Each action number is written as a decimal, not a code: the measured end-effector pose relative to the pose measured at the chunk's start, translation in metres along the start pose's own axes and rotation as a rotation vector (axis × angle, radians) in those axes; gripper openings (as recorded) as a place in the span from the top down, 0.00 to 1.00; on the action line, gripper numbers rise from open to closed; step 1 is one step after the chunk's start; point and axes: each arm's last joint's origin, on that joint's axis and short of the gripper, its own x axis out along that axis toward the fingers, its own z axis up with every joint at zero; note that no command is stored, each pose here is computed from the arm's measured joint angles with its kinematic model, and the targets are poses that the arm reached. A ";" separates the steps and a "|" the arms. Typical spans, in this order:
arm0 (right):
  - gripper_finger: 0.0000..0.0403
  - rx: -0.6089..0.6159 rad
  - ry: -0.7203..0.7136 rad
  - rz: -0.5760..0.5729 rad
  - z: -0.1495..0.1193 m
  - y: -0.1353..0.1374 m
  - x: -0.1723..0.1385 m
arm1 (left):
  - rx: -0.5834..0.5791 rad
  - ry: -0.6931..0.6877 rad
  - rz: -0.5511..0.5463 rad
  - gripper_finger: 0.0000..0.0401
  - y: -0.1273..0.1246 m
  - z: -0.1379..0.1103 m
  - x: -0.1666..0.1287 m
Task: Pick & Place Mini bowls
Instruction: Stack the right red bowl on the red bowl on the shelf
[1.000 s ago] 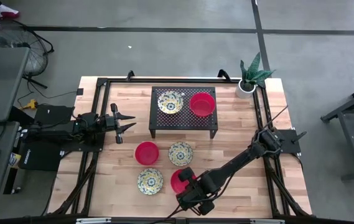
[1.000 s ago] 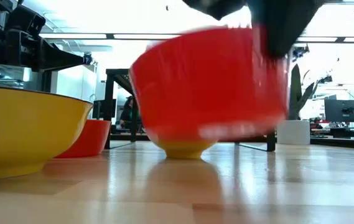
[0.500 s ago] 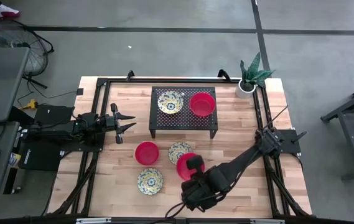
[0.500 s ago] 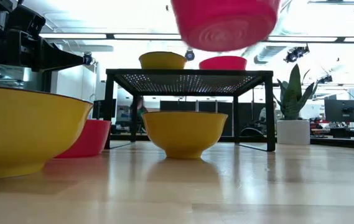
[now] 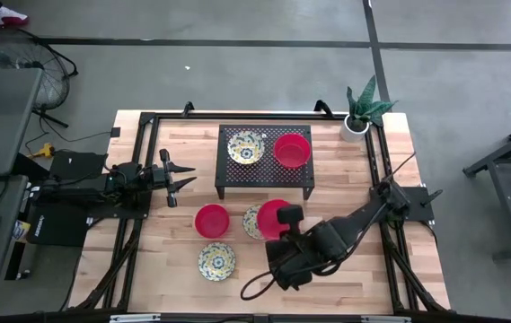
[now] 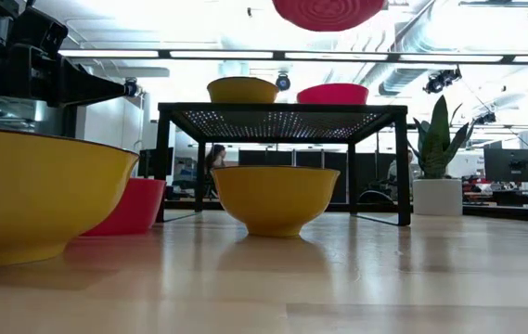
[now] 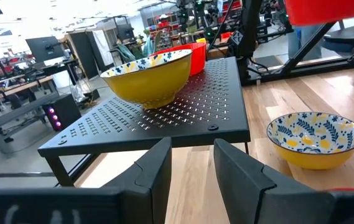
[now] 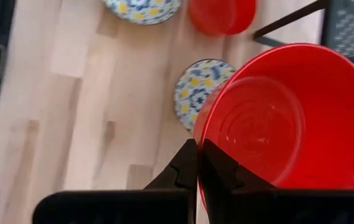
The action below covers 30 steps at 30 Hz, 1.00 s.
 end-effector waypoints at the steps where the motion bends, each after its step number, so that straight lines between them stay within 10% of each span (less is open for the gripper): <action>1: 1.00 0.004 -0.006 -0.007 0.000 -0.003 -0.002 | 0.000 0.000 0.000 0.71 0.000 0.000 0.000; 30: 1.00 0.046 -0.019 -0.013 0.002 -0.037 -0.008 | 0.000 0.000 0.000 0.71 0.000 0.000 0.000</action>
